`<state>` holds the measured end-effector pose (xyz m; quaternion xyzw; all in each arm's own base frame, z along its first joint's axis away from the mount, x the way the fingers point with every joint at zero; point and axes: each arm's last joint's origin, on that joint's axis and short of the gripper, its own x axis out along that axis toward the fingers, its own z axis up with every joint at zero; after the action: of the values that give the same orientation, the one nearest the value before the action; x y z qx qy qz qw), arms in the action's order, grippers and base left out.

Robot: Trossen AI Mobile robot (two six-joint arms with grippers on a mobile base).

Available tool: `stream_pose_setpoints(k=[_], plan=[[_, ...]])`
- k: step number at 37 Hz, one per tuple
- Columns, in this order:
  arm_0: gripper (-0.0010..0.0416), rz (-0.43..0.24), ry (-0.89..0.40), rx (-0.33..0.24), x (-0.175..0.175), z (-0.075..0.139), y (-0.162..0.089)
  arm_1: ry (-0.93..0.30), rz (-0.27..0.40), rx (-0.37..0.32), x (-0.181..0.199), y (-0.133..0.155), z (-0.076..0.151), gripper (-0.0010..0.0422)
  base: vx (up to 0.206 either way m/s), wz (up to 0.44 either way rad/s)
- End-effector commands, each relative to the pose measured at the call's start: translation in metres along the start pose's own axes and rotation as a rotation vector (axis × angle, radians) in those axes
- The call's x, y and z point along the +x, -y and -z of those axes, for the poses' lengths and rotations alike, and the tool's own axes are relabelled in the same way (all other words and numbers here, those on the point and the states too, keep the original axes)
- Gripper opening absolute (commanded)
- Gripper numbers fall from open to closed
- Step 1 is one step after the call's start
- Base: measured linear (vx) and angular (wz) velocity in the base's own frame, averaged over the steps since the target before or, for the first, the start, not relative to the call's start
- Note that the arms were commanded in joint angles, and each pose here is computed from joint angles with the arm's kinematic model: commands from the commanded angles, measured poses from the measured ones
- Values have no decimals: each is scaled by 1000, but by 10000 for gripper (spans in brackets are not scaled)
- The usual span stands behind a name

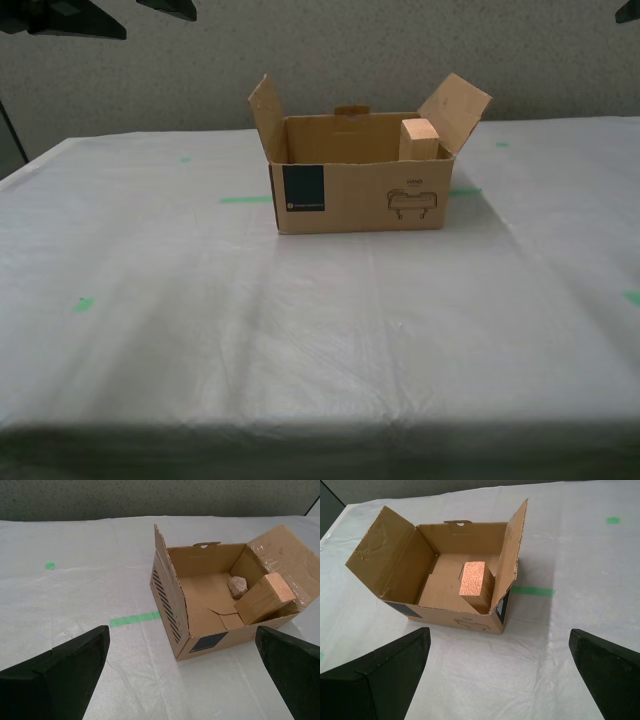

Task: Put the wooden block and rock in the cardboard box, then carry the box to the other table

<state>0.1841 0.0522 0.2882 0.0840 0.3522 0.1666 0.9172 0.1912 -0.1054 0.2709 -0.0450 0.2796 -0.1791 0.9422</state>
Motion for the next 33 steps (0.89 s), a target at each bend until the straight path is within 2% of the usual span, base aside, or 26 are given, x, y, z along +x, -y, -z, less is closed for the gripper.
stream_pose_setpoints(k=[1,33], plan=[[387,3,2,2,0,0,0,3,-1,2,0,0,0,400,0,0],[387,3,3,2,0,0,0,3,-1,2,0,0,0,400,0,0]])
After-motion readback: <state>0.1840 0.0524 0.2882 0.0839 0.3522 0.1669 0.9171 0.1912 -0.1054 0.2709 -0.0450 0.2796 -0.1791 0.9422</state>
